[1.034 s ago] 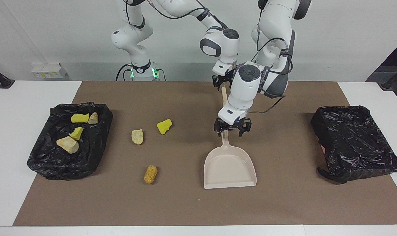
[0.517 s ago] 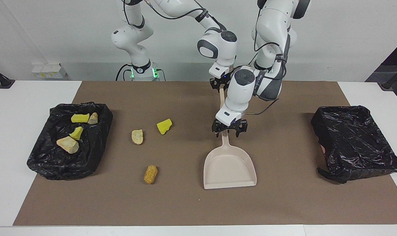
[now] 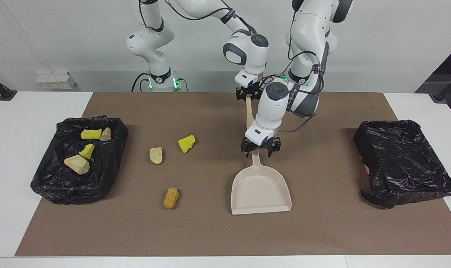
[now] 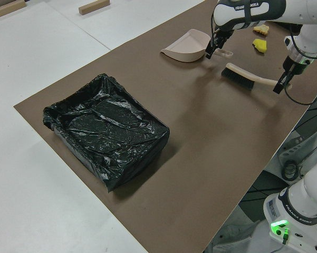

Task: Sweep and dump trash in bin

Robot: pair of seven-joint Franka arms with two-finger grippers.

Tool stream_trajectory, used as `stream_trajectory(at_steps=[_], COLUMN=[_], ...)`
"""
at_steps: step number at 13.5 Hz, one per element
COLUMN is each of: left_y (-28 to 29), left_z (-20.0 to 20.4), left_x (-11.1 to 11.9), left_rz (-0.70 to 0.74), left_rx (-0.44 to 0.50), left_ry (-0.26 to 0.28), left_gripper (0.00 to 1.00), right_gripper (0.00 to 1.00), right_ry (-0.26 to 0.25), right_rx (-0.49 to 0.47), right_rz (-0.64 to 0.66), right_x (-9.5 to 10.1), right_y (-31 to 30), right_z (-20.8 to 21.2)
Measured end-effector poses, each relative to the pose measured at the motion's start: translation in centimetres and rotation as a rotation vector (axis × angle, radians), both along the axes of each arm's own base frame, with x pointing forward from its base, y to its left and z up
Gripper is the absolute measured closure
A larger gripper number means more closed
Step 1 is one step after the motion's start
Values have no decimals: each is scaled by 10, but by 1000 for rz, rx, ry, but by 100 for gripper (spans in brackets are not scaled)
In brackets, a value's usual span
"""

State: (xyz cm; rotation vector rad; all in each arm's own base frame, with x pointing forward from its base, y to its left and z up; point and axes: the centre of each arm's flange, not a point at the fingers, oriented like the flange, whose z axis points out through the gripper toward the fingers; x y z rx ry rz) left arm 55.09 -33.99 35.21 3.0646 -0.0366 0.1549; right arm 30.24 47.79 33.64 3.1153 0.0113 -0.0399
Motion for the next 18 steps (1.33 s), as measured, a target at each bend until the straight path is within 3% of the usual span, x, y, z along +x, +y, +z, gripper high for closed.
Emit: stream_trajectory(at_steps=[2,3,5,6,7,12,14,16,18], left_y=[1,2,2,3,5,49,76,107,141], left_z=[1,1,1,4,7,41,56,70,82], left_x=[1,1,1,3,6,37,46,51,54], left_rz=[2,3,3,4,-11,-360,-511,-677,-841], left_rx=[1,2,6,6,8,51,80,116,146], left_ry=[-1,1,6,4,-4,-87,-109,-95,-69], left_gripper=[34,48,69,69,69,69,69,69,69], right_gripper=[91,84,79,68,65,57,57,58,74], right_ry=[-4,-4,-5,-5,-5,-7,-18,-26,-26], right_rx=[8,8,10,10,10,13,32,46,46], right_rz=[-3,0,1,2,2,-5,-8,-14,-18], right_x=[2,3,3,2,3,6,8,12,14], right_y=[-1,-1,-1,-1,-1,-3,-2,-2,-3], right_z=[-1,-1,-1,-1,-1,0,1,2,2])
